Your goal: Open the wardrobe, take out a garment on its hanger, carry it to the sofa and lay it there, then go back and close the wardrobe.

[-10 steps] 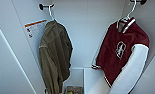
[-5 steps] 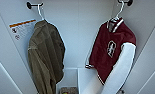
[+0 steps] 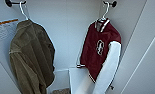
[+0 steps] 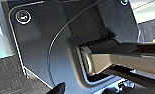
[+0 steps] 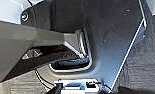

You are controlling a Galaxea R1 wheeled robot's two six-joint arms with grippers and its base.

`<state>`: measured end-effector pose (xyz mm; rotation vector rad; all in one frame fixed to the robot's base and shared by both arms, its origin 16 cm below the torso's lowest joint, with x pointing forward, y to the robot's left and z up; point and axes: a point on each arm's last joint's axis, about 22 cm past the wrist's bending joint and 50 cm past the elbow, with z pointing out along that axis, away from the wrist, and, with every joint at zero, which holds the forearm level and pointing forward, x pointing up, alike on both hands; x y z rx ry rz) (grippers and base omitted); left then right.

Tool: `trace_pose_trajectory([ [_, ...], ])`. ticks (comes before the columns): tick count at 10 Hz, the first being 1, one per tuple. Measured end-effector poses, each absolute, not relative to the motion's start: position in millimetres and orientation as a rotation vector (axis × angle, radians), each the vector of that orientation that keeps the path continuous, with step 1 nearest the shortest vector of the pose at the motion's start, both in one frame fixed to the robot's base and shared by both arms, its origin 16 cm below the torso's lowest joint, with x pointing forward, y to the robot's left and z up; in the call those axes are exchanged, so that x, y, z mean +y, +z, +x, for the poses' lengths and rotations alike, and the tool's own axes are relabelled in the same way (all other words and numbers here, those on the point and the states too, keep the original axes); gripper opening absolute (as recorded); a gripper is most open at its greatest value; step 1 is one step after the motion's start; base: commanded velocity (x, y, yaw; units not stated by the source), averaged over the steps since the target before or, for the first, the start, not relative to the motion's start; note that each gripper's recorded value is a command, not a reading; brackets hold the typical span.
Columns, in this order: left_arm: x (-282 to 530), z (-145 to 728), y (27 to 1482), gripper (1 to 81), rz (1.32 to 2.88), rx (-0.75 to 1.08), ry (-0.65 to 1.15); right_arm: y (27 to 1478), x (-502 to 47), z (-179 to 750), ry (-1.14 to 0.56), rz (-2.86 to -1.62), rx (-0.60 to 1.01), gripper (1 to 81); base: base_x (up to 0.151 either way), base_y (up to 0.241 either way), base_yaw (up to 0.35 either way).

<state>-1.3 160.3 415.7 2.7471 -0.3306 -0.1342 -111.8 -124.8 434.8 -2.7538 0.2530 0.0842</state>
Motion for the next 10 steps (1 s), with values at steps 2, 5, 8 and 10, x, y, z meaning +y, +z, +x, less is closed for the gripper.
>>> trace_pose_trajectory([
  [2,153,1,416,81.1,2.750,-0.288,-0.155,435,-124,-117,0.090,-2.753,0.265,81.1,0.000,0.000,0.000],
  [5,162,0,414,81.1,2.764,-0.335,-0.188,435,-125,-114,0.084,-2.754,0.264,81.1,0.000,0.000,0.000],
  [8,158,0,416,81.1,2.708,-0.555,-0.188,435,-125,-114,0.084,-2.754,0.264,81.1,0.000,0.000,0.000],
  [10,148,6,418,81.1,2.709,-0.437,-0.184,435,-124,-114,0.083,-2.753,0.264,81.1,0.000,0.000,0.000],
])
